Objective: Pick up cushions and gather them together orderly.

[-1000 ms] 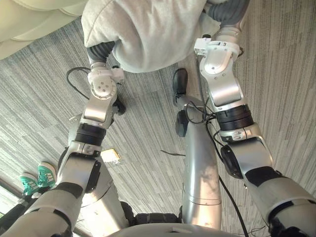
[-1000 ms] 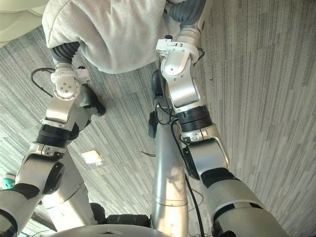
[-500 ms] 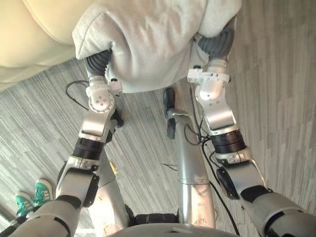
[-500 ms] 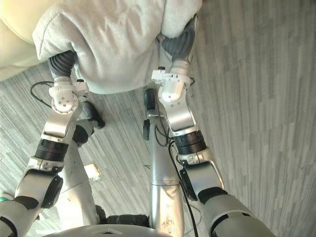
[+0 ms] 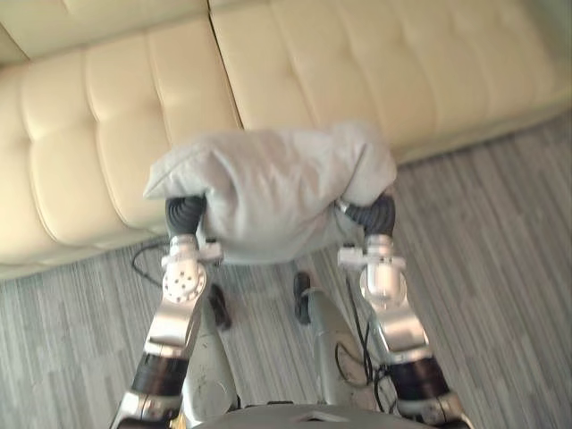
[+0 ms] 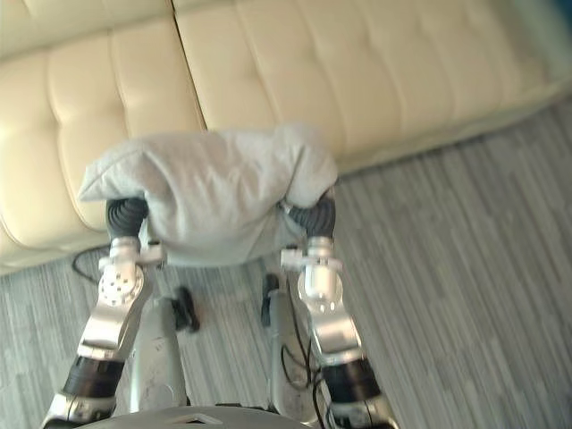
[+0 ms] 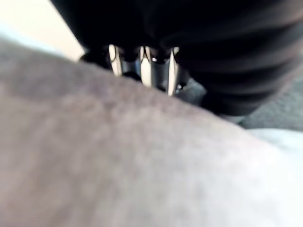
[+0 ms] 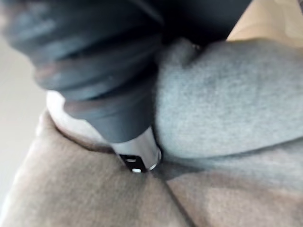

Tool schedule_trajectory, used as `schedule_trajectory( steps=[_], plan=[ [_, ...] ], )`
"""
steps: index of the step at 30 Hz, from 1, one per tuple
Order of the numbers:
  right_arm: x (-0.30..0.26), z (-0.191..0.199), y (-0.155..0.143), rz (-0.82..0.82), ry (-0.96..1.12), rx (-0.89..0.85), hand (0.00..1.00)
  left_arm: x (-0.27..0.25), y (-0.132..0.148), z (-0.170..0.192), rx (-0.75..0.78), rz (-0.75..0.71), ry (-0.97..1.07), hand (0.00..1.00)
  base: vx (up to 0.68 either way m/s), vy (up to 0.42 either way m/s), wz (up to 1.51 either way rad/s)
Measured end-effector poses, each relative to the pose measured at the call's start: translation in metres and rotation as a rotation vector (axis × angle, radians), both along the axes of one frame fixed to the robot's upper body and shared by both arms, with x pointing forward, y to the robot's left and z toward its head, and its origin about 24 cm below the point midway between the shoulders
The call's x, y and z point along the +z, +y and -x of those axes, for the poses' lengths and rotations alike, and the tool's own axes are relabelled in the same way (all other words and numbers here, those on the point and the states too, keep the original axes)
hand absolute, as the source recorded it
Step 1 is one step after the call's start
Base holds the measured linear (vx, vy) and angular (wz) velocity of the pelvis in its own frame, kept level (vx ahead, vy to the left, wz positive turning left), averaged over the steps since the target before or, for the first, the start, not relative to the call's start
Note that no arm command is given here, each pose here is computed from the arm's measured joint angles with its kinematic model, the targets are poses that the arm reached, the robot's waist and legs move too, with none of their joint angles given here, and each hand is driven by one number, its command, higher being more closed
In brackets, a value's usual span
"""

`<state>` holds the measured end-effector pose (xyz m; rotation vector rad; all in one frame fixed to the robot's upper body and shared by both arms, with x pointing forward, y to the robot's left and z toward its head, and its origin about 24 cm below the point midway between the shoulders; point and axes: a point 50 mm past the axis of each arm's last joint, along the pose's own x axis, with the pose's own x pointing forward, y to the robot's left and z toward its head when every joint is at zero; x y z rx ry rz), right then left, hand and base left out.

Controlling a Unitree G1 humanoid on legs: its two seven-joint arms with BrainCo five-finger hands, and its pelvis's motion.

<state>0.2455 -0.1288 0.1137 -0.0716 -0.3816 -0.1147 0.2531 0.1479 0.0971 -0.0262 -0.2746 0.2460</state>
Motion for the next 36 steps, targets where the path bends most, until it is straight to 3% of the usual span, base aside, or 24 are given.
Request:
schedule_trajectory(
  steps=[7, 14, 36],
  plan=[
    [-0.042, 0.028, 0.001, -0.053, 0.185, 0.078, 1.0, -0.037, 0.01, 0.035, -0.015, -0.006, 0.145, 1.0, 0.14, 0.043, 0.0],
    [-0.082, 0.031, -0.007, -0.021, 0.358, 0.104, 1.0, -0.07, 0.012, 0.052, -0.046, -0.001, 0.295, 1.0, 0.1, 0.039, 0.02],
    [-0.087, 0.027, -0.002, -0.008, 0.377, 0.11, 1.0, -0.076, 0.019, 0.061, -0.032, 0.006, 0.329, 1.0, -0.05, 0.035, -0.08]
  ],
)
